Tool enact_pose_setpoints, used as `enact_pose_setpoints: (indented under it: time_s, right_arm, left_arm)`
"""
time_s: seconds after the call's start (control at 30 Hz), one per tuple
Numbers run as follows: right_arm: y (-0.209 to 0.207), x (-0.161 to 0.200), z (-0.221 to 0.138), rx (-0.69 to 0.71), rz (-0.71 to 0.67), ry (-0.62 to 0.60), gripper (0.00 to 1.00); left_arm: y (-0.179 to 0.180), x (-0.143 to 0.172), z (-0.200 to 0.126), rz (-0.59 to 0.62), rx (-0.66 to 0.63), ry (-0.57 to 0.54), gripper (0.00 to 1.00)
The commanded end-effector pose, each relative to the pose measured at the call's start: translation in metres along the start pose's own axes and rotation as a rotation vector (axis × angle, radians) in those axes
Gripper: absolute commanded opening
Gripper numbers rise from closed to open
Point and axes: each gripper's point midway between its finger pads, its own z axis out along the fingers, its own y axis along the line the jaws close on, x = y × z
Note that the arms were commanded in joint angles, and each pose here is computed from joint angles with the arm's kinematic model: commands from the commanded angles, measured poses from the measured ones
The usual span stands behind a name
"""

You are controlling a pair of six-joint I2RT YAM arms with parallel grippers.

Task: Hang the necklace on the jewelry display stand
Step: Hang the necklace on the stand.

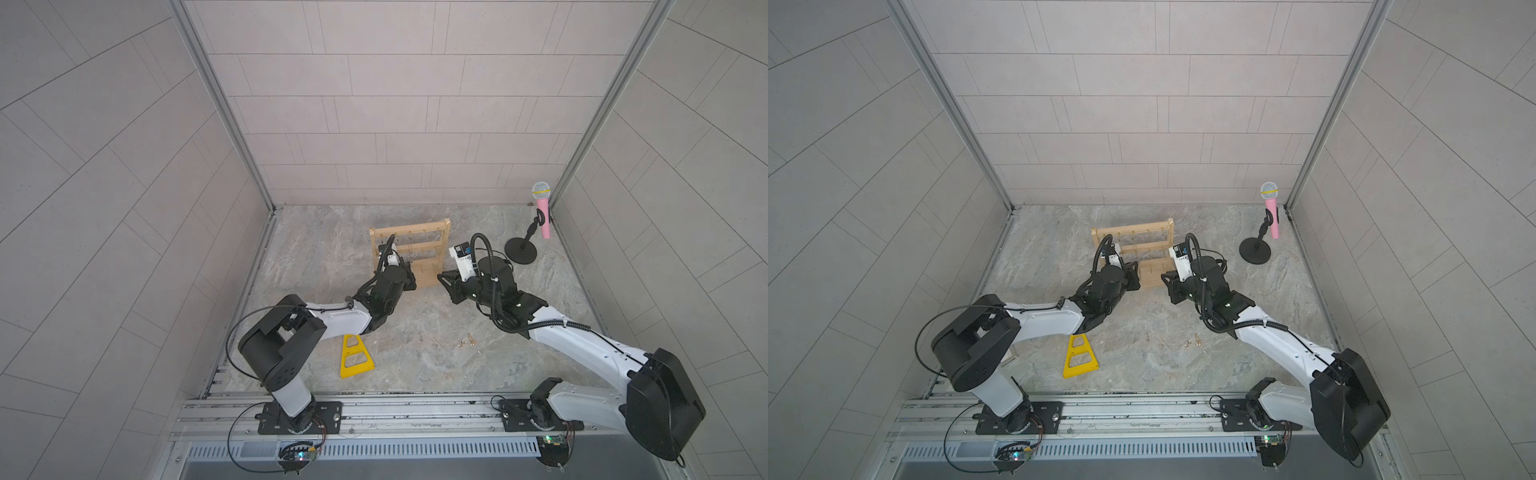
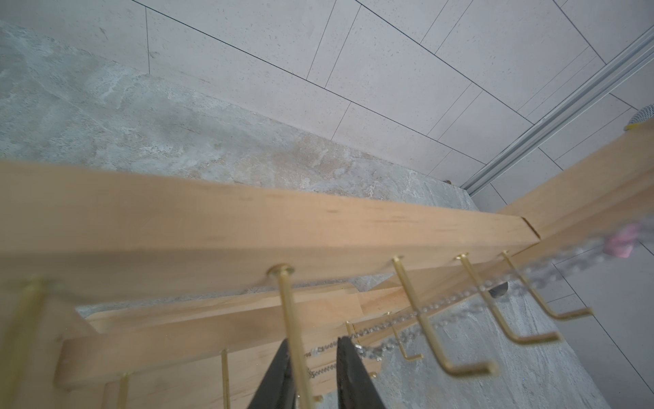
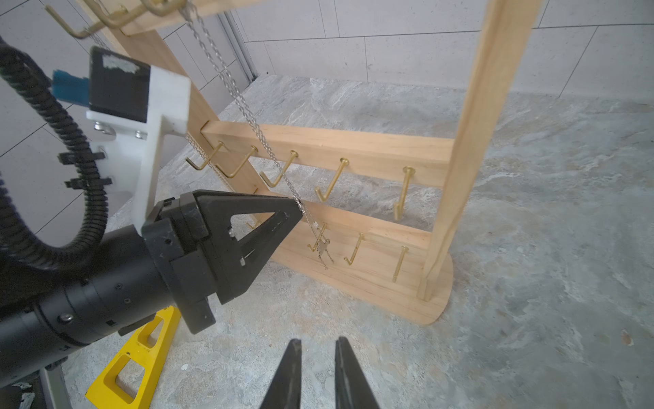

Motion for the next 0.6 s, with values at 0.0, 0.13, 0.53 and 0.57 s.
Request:
enact_pose_setpoints:
  time_s: [0.0,0.13,0.53,0.57]
  right_arm:
    - [-0.0010,-0.0006,0.0008,-0.002,0.000,-0.012,0.21]
    - [-0.0008,-0.0004,0.0009,-0.002,0.000,-0.011,0.21]
    - [-0.0007,-0.0014,0.0009,-0.003,-0.001,-0.013,0.21]
    - [-0.0008,-0.0014,0.0009,-0.003,-0.001,-0.013,0.21]
  left_arm:
    - [-0.0049,-0.0135,0.0049,-0.026,0.007,-0.036,0.25]
    - [-0.0077,-0.0153,0.0063,-0.027,0.015,-0.037,0.25]
    - [-0.0133,-0.0137,0.0105,-0.029,0.032,-0.024,0.28]
    - [-0.0140,-0.0131,0.0108,-0.031,0.035,-0.022,0.28]
